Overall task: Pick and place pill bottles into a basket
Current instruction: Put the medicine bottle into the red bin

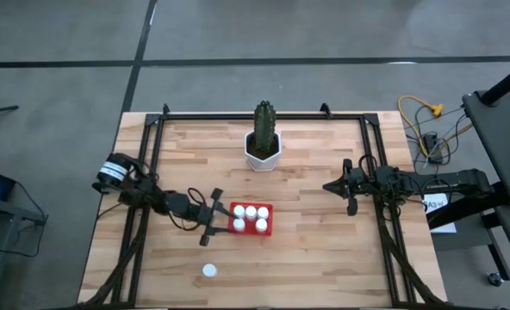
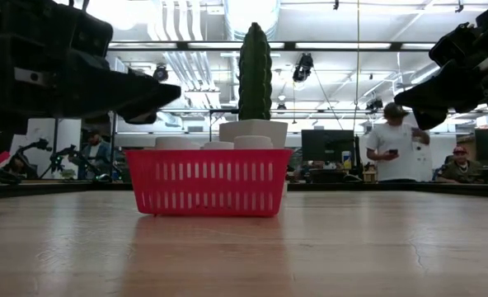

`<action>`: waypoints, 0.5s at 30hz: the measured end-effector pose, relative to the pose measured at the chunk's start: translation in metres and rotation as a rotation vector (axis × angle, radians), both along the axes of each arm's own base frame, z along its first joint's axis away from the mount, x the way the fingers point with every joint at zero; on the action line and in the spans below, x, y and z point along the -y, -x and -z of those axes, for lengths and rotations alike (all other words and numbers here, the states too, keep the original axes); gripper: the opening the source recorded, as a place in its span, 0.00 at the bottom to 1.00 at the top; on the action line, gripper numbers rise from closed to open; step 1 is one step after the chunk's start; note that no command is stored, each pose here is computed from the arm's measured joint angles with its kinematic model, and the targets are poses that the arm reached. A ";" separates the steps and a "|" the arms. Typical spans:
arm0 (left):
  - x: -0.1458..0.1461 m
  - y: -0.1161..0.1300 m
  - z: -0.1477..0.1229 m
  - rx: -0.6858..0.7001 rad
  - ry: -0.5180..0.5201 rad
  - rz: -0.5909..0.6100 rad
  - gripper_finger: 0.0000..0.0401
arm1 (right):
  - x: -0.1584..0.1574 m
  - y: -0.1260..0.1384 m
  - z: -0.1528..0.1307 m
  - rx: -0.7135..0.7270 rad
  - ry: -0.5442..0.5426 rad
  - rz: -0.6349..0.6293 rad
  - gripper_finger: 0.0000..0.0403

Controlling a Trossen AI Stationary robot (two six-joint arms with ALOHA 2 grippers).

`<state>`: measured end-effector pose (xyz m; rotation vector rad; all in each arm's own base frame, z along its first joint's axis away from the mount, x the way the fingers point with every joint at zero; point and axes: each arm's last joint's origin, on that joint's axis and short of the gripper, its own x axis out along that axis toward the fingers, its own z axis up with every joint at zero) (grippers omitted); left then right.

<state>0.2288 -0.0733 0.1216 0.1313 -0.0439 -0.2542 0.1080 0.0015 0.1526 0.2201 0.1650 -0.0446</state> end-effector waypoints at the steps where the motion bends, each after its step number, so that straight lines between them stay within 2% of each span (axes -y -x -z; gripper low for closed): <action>1: 0.000 0.001 -0.001 0.004 0.001 0.002 0.43 | 0.000 0.000 0.000 -0.001 0.001 -0.001 0.02; 15: 0.000 0.035 -0.022 0.103 -0.021 0.051 0.43 | 0.000 0.000 0.000 0.000 0.001 -0.001 0.02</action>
